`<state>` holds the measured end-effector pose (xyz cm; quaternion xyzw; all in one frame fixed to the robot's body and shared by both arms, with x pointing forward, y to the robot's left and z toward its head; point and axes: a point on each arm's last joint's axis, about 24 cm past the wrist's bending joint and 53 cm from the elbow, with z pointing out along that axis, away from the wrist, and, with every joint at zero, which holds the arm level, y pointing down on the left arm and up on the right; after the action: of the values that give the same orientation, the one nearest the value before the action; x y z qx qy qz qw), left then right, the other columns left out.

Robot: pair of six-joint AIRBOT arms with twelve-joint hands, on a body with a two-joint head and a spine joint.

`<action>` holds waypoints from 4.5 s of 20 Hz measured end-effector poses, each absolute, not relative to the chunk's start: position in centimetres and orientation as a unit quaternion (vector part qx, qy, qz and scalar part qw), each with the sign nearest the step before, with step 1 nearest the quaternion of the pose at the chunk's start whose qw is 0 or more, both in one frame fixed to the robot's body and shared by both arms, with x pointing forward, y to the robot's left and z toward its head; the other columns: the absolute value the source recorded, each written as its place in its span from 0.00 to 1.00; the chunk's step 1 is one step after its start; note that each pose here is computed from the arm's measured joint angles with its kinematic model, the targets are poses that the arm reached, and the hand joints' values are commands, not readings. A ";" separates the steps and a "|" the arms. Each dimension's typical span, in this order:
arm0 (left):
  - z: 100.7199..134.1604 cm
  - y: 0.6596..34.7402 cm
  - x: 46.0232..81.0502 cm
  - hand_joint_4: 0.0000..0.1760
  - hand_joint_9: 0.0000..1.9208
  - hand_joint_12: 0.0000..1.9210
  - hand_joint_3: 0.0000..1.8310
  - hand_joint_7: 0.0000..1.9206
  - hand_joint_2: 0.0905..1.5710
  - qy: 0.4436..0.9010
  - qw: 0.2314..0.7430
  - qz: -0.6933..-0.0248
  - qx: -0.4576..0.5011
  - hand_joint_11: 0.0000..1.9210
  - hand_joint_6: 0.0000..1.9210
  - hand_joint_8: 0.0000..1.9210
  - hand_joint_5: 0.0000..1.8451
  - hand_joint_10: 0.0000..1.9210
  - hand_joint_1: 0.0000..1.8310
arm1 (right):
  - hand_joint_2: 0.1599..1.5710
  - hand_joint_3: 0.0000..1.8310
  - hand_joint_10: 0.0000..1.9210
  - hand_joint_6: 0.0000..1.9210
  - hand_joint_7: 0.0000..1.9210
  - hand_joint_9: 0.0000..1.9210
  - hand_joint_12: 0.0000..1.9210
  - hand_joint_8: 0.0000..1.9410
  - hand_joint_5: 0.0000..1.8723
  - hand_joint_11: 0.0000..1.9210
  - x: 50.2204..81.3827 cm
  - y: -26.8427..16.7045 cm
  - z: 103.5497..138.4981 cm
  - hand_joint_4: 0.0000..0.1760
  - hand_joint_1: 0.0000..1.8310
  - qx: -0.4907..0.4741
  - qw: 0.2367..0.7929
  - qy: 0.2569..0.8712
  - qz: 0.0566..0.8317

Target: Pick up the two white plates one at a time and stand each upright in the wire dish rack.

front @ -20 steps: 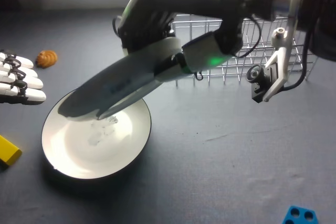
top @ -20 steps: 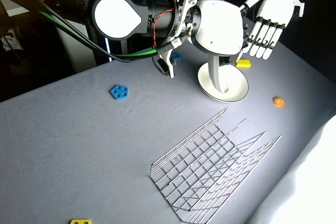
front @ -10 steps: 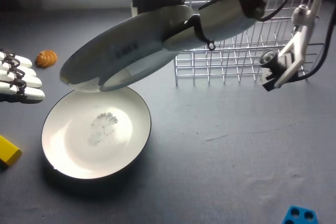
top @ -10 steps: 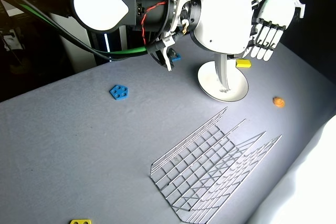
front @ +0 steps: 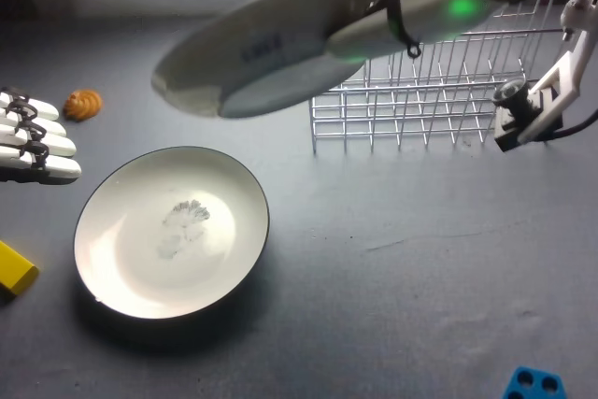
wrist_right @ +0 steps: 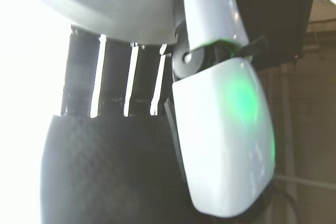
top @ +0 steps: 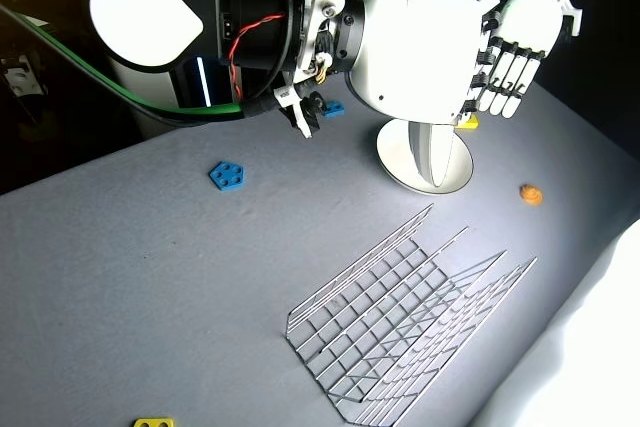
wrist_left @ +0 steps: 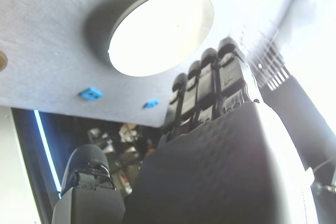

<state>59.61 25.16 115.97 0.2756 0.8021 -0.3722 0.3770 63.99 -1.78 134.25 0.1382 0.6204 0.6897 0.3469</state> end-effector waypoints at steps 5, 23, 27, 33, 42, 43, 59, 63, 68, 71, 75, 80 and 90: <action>115.7 24.2 59.7 0.00 0.00 0.00 0.00 0.00 0.66 0.798 0.375 -0.379 0.282 0.00 0.00 0.00 0.00 0.00 0.00 | 0.65 0.00 0.52 0.50 0.56 0.52 0.47 0.40 0.53 0.49 66.4 -4.6 134.3 0.00 0.76 0.197 0.339 0.604 0.694; 113.2 20.2 59.4 0.00 0.00 0.00 0.00 0.00 0.65 0.792 0.362 -0.379 0.313 0.00 0.00 0.00 0.00 0.00 0.00 | 0.65 0.00 0.51 0.51 0.56 0.53 0.45 0.41 0.52 0.50 70.5 -10.3 133.9 0.00 0.76 0.298 0.330 0.582 0.681; 113.2 19.7 59.8 0.00 0.00 0.00 0.00 0.00 0.65 0.790 0.365 -0.381 0.312 0.00 0.00 0.00 0.00 0.00 0.00 | 0.62 0.00 0.44 0.46 0.61 0.57 0.42 0.30 0.56 0.53 71.0 -11.1 133.9 0.00 0.76 0.303 0.335 0.575 0.682; 113.1 19.5 59.9 0.00 0.00 0.00 0.00 0.00 0.65 0.789 0.364 -0.382 0.314 0.00 0.00 0.00 0.00 0.00 0.00 | 0.63 0.00 0.48 0.48 0.59 0.56 0.42 0.34 0.54 0.53 72.1 -13.0 133.1 0.00 0.76 0.321 0.343 0.571 0.674; 113.1 19.8 60.3 0.00 0.00 0.00 0.00 0.00 0.65 0.791 0.367 -0.378 0.312 0.00 0.00 0.00 0.00 0.00 0.00 | 0.63 0.00 0.46 0.48 0.60 0.57 0.41 0.34 0.54 0.53 73.0 -14.4 132.7 0.00 0.76 0.327 0.353 0.569 0.667; 113.0 19.8 60.4 0.00 0.00 0.00 0.00 0.00 0.66 0.791 0.367 -0.378 0.312 0.00 0.00 0.00 0.00 0.00 0.00 | 0.63 0.00 0.46 0.48 0.59 0.56 0.41 0.34 0.53 0.53 73.2 -14.7 132.6 0.00 0.76 0.319 0.363 0.572 0.663; 111.3 20.5 60.7 0.00 0.00 0.00 0.00 0.00 0.65 0.807 0.350 -0.369 0.302 0.00 0.00 0.00 0.00 0.00 0.00 | 0.66 0.00 0.53 0.55 0.55 0.51 0.46 0.42 0.51 0.49 75.0 -16.5 130.6 0.00 0.75 0.352 0.357 0.583 0.640; 110.8 20.7 60.8 0.00 0.00 0.00 0.00 0.00 0.65 0.810 0.347 -0.364 0.300 0.00 0.00 0.00 0.00 0.00 0.00 | 0.63 0.00 0.47 0.47 0.59 0.56 0.45 0.34 0.54 0.52 76.0 -17.4 129.8 0.00 0.76 0.377 0.353 0.584 0.626; 110.3 20.4 60.8 0.00 0.00 0.00 0.00 0.00 0.65 0.812 0.343 -0.364 0.300 0.00 0.00 0.00 0.00 0.00 0.00 | 0.63 0.00 0.48 0.49 0.60 0.55 0.44 0.33 0.53 0.51 76.6 -16.9 129.3 0.00 0.76 0.383 0.348 0.587 0.623; 110.0 20.6 61.0 0.00 0.00 0.00 0.00 0.00 0.66 0.816 0.344 -0.358 0.295 0.00 0.00 0.00 0.00 0.00 0.00 | 0.65 0.00 0.52 0.52 0.56 0.51 0.48 0.40 0.52 0.47 77.1 -17.4 129.0 0.00 0.76 0.395 0.345 0.583 0.620; 109.7 20.9 61.2 0.00 0.00 0.00 0.00 0.00 0.65 0.820 0.345 -0.350 0.293 0.00 0.00 0.00 0.00 0.00 0.00 | 0.65 0.00 0.50 0.51 0.57 0.52 0.46 0.39 0.52 0.49 77.4 -18.0 128.4 0.00 0.76 0.409 0.341 0.582 0.615; 108.9 21.1 61.3 0.00 0.00 0.00 0.00 0.00 0.65 0.824 0.340 -0.344 0.295 0.00 0.00 0.00 0.00 0.00 0.00 | 0.66 0.00 0.54 0.53 0.55 0.51 0.49 0.43 0.50 0.46 77.4 -18.2 126.8 0.00 0.75 0.427 0.329 0.591 0.600; 108.7 21.3 61.5 0.00 0.00 0.00 0.00 0.00 0.66 0.825 0.341 -0.340 0.297 0.00 0.00 0.00 0.00 0.00 0.00 | 0.65 0.00 0.51 0.53 0.55 0.53 0.48 0.42 0.50 0.48 78.0 -18.8 124.6 0.00 0.76 0.437 0.331 0.601 0.582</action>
<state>61.51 21.31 108.66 0.2969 0.8246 -0.3405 0.3405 78.03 -18.83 124.63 0.4367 0.6008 0.5823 0.3306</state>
